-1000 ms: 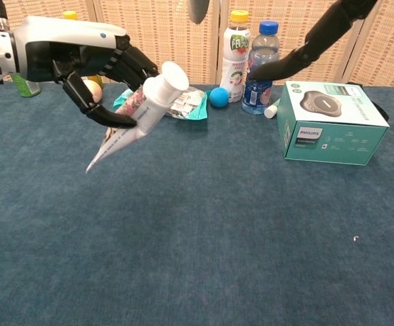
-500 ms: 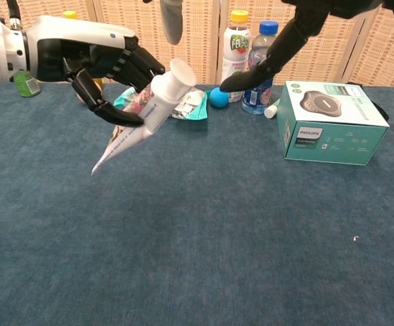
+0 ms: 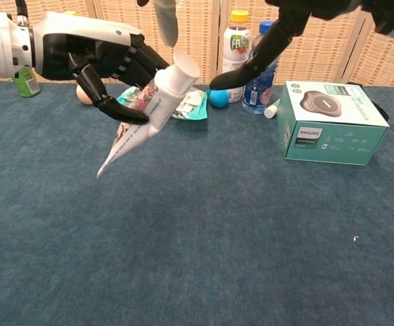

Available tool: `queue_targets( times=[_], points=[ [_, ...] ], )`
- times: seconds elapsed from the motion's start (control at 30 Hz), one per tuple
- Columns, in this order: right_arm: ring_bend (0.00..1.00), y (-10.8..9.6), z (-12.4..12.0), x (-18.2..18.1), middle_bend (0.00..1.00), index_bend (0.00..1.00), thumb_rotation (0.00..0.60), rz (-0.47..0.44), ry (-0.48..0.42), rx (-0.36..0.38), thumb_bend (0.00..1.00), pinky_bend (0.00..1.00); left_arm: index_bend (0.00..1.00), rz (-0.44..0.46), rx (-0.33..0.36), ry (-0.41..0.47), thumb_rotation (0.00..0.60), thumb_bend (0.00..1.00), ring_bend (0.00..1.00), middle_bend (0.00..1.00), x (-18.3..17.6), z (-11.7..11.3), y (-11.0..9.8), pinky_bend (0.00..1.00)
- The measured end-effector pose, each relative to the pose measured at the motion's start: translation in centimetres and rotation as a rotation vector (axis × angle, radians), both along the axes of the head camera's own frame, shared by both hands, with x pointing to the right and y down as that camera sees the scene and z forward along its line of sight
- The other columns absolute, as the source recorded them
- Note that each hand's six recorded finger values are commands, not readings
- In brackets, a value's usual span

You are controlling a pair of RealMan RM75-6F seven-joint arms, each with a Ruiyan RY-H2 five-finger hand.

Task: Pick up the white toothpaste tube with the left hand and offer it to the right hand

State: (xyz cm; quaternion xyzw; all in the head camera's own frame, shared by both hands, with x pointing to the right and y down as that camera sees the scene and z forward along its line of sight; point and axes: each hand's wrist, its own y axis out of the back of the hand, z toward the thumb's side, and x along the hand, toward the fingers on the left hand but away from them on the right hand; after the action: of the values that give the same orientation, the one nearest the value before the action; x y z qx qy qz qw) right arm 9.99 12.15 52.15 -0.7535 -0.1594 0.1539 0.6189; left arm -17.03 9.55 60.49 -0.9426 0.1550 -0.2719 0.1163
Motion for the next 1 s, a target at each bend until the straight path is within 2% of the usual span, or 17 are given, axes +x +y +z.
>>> queue_targets(
  times=[0.23,0.57,1.0],
  points=[
    [0.02,-0.1,0.2,-0.3,0.28,0.50,0.600,-0.004,0.006,-0.003,0.12,0.15,0.61,-0.003,-0.009,0.001,0.600,0.36,0.36,0.62,0.1,0.1,-0.1,0.26],
    [0.02,-0.1,0.5,-0.7,0.29,0.51,0.600,-0.013,0.016,0.004,0.12,0.15,0.61,-0.003,-0.016,0.000,0.600,0.36,0.36,0.62,0.1,0.1,-0.2,0.26],
    [0.02,-0.2,0.5,-1.1,0.31,0.59,0.600,-0.016,0.009,0.011,0.13,0.15,0.62,-0.001,-0.024,-0.001,0.600,0.36,0.36,0.62,0.2,0.2,-0.1,0.27]
  ],
)
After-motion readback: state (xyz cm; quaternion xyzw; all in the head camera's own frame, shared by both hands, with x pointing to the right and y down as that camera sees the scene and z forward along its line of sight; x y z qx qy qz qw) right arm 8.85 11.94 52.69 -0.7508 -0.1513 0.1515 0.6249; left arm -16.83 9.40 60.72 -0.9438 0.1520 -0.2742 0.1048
